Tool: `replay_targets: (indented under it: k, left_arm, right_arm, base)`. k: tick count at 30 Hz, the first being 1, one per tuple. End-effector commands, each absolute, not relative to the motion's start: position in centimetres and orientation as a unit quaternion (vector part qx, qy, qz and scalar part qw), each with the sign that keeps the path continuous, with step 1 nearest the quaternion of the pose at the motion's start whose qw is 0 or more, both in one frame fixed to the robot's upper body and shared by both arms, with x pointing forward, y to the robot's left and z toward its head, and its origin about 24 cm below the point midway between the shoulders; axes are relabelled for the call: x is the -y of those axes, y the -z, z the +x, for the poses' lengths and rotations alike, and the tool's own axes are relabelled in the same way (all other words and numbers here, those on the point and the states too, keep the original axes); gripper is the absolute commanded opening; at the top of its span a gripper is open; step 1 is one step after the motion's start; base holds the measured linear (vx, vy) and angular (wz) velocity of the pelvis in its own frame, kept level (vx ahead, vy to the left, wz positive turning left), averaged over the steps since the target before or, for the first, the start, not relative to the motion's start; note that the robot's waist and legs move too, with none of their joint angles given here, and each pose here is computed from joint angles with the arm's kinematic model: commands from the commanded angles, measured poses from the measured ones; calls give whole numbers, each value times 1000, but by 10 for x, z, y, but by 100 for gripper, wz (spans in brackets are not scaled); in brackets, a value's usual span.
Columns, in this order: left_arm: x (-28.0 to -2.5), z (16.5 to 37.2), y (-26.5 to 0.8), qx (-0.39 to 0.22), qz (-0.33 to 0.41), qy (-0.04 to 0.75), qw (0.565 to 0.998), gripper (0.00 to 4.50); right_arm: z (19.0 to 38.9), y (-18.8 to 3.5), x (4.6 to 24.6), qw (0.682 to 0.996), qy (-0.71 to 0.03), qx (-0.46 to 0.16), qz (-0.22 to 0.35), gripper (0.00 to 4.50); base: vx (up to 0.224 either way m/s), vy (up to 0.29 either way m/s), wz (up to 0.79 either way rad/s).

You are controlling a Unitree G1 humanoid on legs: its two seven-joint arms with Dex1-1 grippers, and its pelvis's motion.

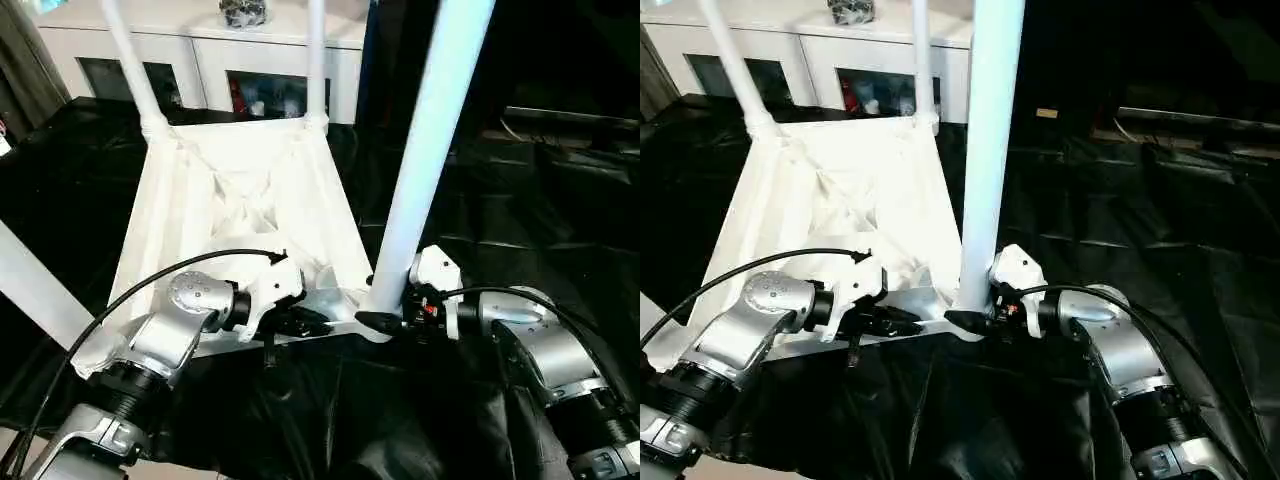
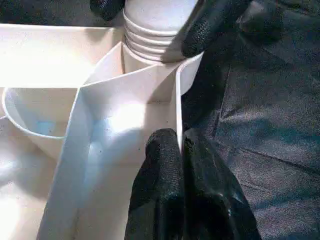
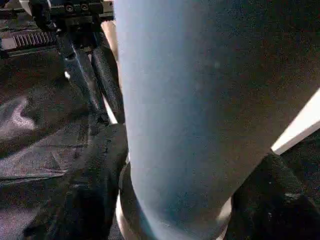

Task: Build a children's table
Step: Rotate leg to tighten

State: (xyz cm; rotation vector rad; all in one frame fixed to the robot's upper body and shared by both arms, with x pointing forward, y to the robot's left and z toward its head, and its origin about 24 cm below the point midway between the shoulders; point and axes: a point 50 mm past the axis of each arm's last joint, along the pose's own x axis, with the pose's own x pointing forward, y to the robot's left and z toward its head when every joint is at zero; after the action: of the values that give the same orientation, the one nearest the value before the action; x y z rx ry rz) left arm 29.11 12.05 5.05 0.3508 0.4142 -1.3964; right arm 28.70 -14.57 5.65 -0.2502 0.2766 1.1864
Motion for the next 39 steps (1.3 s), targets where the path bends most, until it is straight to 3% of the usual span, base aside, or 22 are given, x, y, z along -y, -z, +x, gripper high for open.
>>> replay_targets:
  k: [1,4,8,13,19,23,25,27,35,39]
  left_arm:
    - [-112,290,-56,-164,155,649,726,0]
    - [-110,291,-56,-162,155,644,732,0]
    - [-105,301,-55,-163,161,604,763,0]
    - [-84,323,-56,-157,154,508,833,0]
    - [-59,332,-61,-150,137,452,868,0]
    - [-47,330,-61,-139,142,457,867,0]
    - [-47,329,-60,-137,145,467,861,0]
    - [-48,326,-60,-135,148,479,855,0]
    - [-63,313,-57,-133,160,543,814,0]
    - [-73,304,-56,-132,165,587,782,0]
  right_arm:
    - [283,-53,142,801,-570,-138,-118,272]
    - [281,-50,139,802,-570,-143,-109,266]
    - [284,-45,137,828,-536,-141,-85,264]
    - [308,-29,130,919,-361,-148,-46,264]
    - [319,-25,110,951,-274,-146,-16,264]
    - [321,-28,91,954,-274,-124,-8,264]
    - [321,-30,88,952,-282,-119,-2,334]
    - [320,-32,89,947,-298,-117,8,336]
    - [316,-42,107,920,-376,-107,-42,409]
    - [303,-47,122,871,-471,-122,-72,409]
  base:
    - [0,0,0]
    - [0,0,0]
    - [0,0,0]
    - [0,0,0]
    - [0,0,0]
    - [0,0,0]
    - [0,0,0]
    - [0,0,0]
    - [0,0,0]
    - [0,0,0]
